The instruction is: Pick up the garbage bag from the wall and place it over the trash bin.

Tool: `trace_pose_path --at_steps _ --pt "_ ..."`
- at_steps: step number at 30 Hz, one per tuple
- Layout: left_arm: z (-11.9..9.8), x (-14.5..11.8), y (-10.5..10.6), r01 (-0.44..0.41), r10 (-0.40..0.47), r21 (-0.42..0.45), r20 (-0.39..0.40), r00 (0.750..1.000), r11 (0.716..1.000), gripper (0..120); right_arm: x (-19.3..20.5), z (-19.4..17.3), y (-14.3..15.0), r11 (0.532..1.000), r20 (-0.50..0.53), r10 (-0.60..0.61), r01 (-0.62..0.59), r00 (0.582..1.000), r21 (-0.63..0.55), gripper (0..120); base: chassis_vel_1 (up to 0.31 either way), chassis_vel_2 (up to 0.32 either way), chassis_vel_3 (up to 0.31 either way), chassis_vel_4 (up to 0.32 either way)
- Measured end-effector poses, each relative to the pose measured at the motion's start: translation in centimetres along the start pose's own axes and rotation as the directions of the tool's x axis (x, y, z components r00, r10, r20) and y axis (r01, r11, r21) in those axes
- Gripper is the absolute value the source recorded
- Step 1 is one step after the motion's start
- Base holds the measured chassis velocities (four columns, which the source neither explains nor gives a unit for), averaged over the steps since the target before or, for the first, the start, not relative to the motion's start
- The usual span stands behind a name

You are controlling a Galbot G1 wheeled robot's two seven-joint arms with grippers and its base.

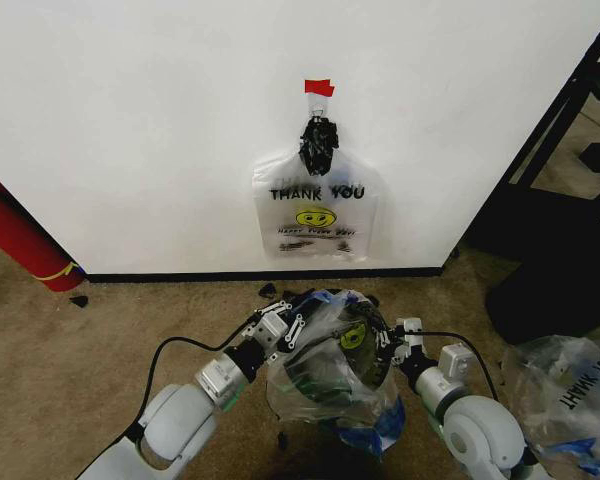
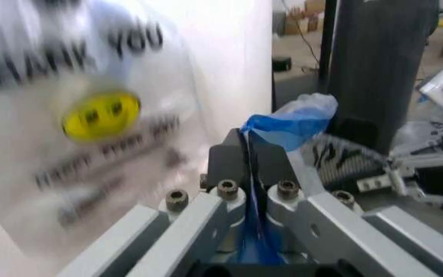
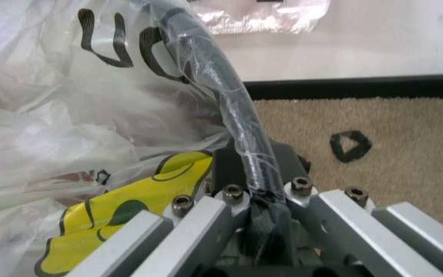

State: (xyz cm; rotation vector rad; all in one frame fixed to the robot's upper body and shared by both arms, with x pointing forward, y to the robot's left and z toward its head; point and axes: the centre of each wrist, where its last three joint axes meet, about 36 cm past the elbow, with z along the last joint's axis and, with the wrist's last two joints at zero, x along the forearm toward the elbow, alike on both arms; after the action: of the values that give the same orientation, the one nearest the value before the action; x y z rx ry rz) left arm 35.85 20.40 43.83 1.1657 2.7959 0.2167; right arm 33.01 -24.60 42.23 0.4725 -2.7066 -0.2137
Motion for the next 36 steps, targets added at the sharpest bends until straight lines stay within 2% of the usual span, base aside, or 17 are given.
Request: trace_pose_path --at_steps 2,5,11,15,21,24,27,31,36 --pt "-0.1 -0.5 1.0 0.006 -0.003 0.056 -0.044 0.999 0.998 0 0.0 0.2 -1.0 0.999 0.025 -0.020 0.019 0.999 0.026 0 0.000 0.000 0.000 0.000" --pt "-0.3 -1.2 2.1 0.021 -0.014 0.095 -0.073 0.997 0.995 0 0.2 0.3 -2.9 0.994 0.068 -0.083 0.078 0.994 0.072 0 0.000 0.000 0.000 0.000" --pt "-0.5 -1.9 3.3 0.035 -0.025 0.124 -0.081 0.996 0.992 0 0.2 0.4 -6.4 0.979 0.113 -0.167 0.151 0.979 0.137 0 0.000 0.000 0.000 0.000" --pt "0.0 -2.0 3.6 0.037 -0.025 0.129 -0.093 0.995 0.991 0 0.0 0.4 -7.6 0.980 0.123 -0.176 0.162 0.977 0.113 0 0.000 0.000 0.000 0.000" --pt "2.0 -2.4 4.1 0.021 -0.012 0.135 -0.070 0.997 0.991 0 -0.4 1.0 -8.2 0.972 0.166 -0.194 0.212 0.967 -0.102 0 0.000 0.000 0.000 0.000" --pt "2.4 -2.8 4.4 0.029 -0.023 0.133 -0.047 0.999 0.991 0 -0.5 1.2 -8.3 0.965 0.172 -0.197 0.222 0.965 -0.141 0 0.000 0.000 0.000 0.000" --pt "3.1 -3.5 4.1 0.076 -0.078 0.161 0.004 0.997 0.984 0 -0.7 1.6 -8.0 0.947 0.192 -0.190 0.231 0.963 -0.224 0 0.000 0.000 0.000 0.000" --pt "3.7 -3.7 3.5 0.127 -0.143 0.202 0.065 0.988 0.971 0 -0.9 2.0 -7.4 0.940 0.198 -0.167 0.217 0.966 -0.265 0 0.000 0.000 0.000 0.000" --pt "3.9 -2.9 2.0 0.184 -0.239 0.329 0.134 0.962 0.926 22 -1.2 2.6 -5.9 0.930 0.216 -0.095 0.164 0.972 -0.330 0 0.000 0.000 0.000 0.000"
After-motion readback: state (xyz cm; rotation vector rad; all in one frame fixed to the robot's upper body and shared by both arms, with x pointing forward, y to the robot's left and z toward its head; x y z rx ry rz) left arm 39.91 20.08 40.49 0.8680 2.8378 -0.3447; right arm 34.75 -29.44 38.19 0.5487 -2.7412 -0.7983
